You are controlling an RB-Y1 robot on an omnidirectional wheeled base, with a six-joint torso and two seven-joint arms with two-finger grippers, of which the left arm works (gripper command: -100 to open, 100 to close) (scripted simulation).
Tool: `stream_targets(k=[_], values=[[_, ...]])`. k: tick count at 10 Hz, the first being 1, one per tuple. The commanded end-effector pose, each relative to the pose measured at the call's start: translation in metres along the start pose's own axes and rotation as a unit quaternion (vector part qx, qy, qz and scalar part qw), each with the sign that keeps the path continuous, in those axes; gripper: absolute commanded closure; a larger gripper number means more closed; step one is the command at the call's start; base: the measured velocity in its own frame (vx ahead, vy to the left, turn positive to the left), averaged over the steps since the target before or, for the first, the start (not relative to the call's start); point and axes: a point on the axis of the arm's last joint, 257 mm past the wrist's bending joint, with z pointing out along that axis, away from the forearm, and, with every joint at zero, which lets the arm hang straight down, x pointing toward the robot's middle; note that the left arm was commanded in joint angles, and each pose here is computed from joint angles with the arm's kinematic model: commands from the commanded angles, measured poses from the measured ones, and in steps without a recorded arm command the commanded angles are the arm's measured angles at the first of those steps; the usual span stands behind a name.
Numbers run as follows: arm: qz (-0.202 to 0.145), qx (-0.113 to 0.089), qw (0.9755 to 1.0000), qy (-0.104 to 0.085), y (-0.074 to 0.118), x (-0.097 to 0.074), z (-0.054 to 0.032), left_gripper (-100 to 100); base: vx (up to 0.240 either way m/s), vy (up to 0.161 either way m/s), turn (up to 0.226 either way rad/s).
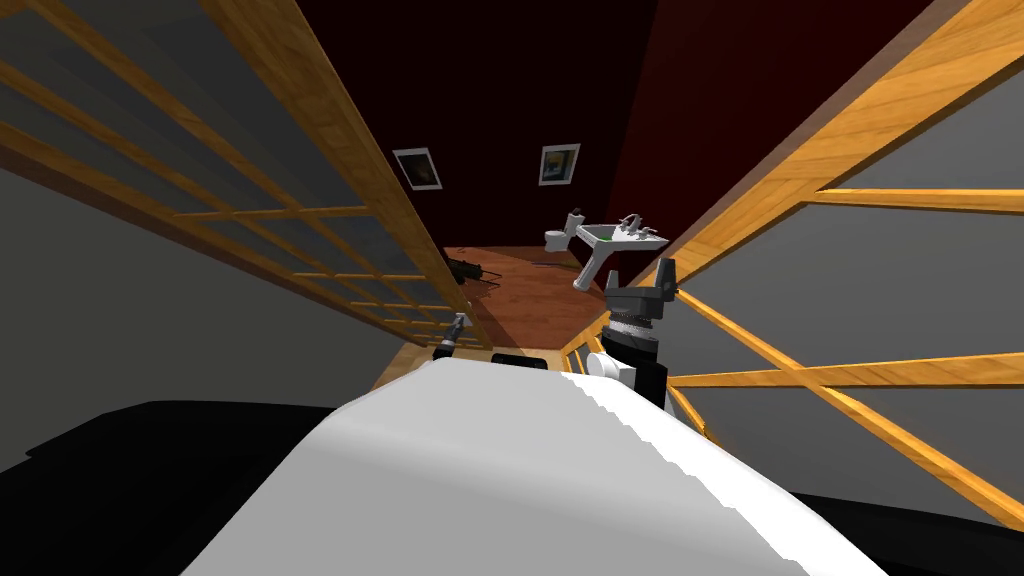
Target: Pull the door open
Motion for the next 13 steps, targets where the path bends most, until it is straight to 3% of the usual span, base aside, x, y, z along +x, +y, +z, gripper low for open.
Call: stream_targets(k=[1, 6, 8, 9, 10, 11, 13], values=[[-0.031, -0.004, 0.9995, 0.000, 0.000, 0.004, 0.0000, 100, -0.056, 0.021, -0.077], [-0.085, -0.008, 0.9963, -0.004, 0.001, 0.002, 0.0029, 100, -0.034, 0.016, -0.042], [-0.125, -0.012, 0.9921, -0.009, 0.002, 0.001, 0.0058, 100, -0.048, 0.025, -0.079], [-0.132, -0.012, 0.9911, -0.009, 0.002, 0.001, 0.0058, 100, -0.049, 0.023, -0.045], [-0.153, -0.014, 0.9881, -0.012, 0.003, 0.001, 0.0072, 100, -0.042, 0.021, -0.051], [-0.156, -0.014, 0.9876, -0.012, 0.003, 0.001, 0.0072, 100, -0.033, 0.017, -0.031], [-0.194, -0.018, 0.9806, -0.018, 0.004, 0.000, 0.0103, 100, -0.056, 0.016, -0.073]])
